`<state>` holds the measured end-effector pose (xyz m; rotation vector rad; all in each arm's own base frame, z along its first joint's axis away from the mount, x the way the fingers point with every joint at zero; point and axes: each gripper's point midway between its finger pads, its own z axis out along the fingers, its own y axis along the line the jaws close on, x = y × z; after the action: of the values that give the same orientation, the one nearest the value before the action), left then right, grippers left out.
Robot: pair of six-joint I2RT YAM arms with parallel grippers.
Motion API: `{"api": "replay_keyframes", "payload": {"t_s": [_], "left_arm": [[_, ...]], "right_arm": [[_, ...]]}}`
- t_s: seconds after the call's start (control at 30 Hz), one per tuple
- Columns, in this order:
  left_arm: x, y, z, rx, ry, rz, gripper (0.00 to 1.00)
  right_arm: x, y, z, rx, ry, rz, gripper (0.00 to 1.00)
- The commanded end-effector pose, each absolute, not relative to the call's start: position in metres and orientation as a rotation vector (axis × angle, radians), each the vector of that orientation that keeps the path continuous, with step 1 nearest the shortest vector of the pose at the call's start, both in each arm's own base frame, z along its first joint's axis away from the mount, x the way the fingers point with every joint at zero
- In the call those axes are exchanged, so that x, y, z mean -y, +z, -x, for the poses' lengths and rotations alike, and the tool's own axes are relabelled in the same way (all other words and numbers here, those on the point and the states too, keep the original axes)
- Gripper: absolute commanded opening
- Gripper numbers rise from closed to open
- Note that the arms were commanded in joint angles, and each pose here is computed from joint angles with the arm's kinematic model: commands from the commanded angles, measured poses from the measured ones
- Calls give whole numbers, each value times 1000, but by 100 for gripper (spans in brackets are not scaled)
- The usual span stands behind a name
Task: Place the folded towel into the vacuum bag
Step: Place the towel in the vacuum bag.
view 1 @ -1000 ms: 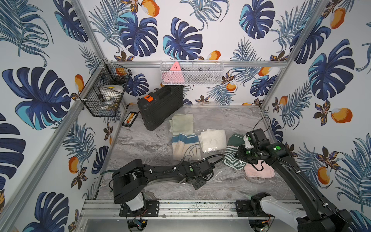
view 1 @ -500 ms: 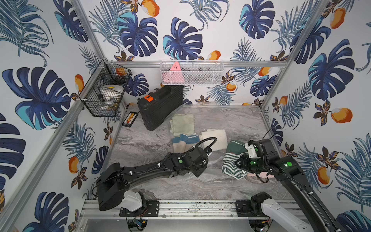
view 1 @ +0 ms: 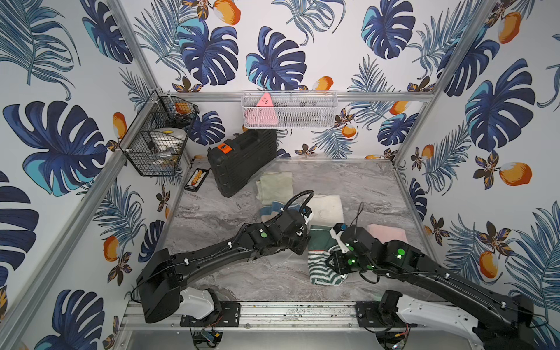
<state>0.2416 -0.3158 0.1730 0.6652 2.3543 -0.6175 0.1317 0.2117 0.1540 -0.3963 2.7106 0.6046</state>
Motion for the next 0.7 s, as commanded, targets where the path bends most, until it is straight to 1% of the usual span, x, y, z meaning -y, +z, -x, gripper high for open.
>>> {"api": "replay_keyframes", "payload": {"t_s": [0.0, 0.17, 0.27, 0.37, 0.43, 0.5, 0.67], "left_arm": [[325, 197, -248, -2280, -703, -624, 0], [329, 214, -250, -2231, -740, -627, 0], [331, 222, -246, -2202, -784, -634, 0], [331, 222, -242, -2195, -801, -655, 0], [330, 219, -237, -2202, -808, -680, 0], [330, 212, -233, -2216, -815, -707, 0], [327, 200, -224, -2241, -843, -718, 0]], "right_arm": [[-232, 139, -144, -2676, 587, 412, 0], [-237, 93, -136, -2764, 596, 420, 0], [-227, 69, -129, -2868, 494, 416, 0], [-206, 50, -126, -2982, 366, 336, 0], [-195, 49, -128, -3007, 317, 292, 0], [-191, 58, -134, -2981, 291, 295, 1], [-171, 77, -159, -2967, 225, 246, 2]]}}
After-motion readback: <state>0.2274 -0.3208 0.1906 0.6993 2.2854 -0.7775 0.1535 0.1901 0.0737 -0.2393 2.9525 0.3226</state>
